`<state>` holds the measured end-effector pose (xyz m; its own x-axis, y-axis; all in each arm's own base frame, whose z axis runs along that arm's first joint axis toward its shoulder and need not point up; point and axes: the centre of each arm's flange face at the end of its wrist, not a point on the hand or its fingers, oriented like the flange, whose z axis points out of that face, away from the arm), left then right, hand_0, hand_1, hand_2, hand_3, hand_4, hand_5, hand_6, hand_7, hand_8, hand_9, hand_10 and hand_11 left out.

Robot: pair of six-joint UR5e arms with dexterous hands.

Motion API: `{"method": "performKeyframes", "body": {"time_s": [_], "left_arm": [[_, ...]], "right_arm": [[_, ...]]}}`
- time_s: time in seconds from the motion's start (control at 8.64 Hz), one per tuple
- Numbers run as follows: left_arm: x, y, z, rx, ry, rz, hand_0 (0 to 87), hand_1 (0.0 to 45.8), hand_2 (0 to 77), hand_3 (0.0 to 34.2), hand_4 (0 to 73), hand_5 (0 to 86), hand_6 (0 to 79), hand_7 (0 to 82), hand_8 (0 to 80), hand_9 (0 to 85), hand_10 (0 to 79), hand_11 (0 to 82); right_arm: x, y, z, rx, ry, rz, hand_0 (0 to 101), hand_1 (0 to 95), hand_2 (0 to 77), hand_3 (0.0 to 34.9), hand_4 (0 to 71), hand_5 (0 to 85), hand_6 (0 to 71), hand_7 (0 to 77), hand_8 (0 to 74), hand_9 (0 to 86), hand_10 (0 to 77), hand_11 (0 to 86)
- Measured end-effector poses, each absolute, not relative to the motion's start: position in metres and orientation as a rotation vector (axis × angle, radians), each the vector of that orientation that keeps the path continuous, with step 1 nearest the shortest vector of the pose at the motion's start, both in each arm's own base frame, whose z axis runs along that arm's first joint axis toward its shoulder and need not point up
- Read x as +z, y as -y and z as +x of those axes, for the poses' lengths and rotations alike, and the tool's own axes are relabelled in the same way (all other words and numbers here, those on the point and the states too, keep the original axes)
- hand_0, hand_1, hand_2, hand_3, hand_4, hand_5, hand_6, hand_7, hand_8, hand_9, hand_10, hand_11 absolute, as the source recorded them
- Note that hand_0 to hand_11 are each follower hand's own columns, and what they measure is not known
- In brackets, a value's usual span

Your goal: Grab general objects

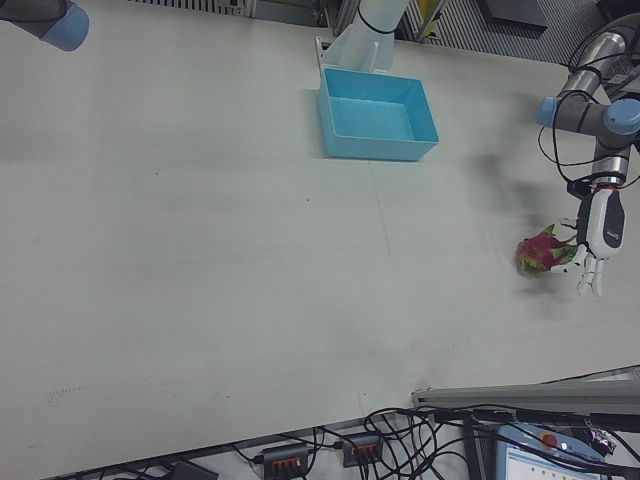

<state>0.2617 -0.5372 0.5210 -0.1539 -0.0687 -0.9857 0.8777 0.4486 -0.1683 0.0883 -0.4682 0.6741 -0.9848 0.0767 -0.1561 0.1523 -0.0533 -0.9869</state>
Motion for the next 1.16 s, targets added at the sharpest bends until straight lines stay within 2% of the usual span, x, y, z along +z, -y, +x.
{"method": "performKeyframes", "body": {"time_s": [0.35, 0.69, 1.16], "left_arm": [[0.533, 0.538, 0.266, -0.988, -1.468, 0.748, 79.8, 0.0, 0.5, 29.0, 0.0, 38.2, 0.5, 9.3, 6.5, 0.5, 37.1, 0.5], [0.544, 0.539, 0.271, -0.996, -1.454, 0.752, 79.9, 0.0, 0.5, 29.6, 0.0, 40.4, 0.5, 9.8, 8.7, 0.5, 37.1, 0.5], [0.543, 0.519, 0.308, -0.968, -1.451, 0.719, 80.1, 0.0, 0.5, 29.0, 0.0, 40.4, 0.5, 11.4, 8.7, 0.5, 37.1, 0.5]], "right_arm": [[0.674, 0.468, 0.089, -2.228, -2.124, 0.257, 0, 94.9, 77.4, 0.0, 0.0, 0.0, 0.0, 0.0, 0.0, 0.5, 0.0, 0.5], [0.674, 0.468, 0.088, -2.228, -2.124, 0.257, 0, 94.9, 77.4, 0.0, 0.0, 0.0, 0.0, 0.0, 0.0, 0.5, 0.0, 0.5], [0.674, 0.468, 0.088, -2.228, -2.124, 0.257, 0, 94.9, 77.4, 0.0, 0.0, 0.0, 0.0, 0.0, 0.0, 0.5, 0.0, 0.0]]}}
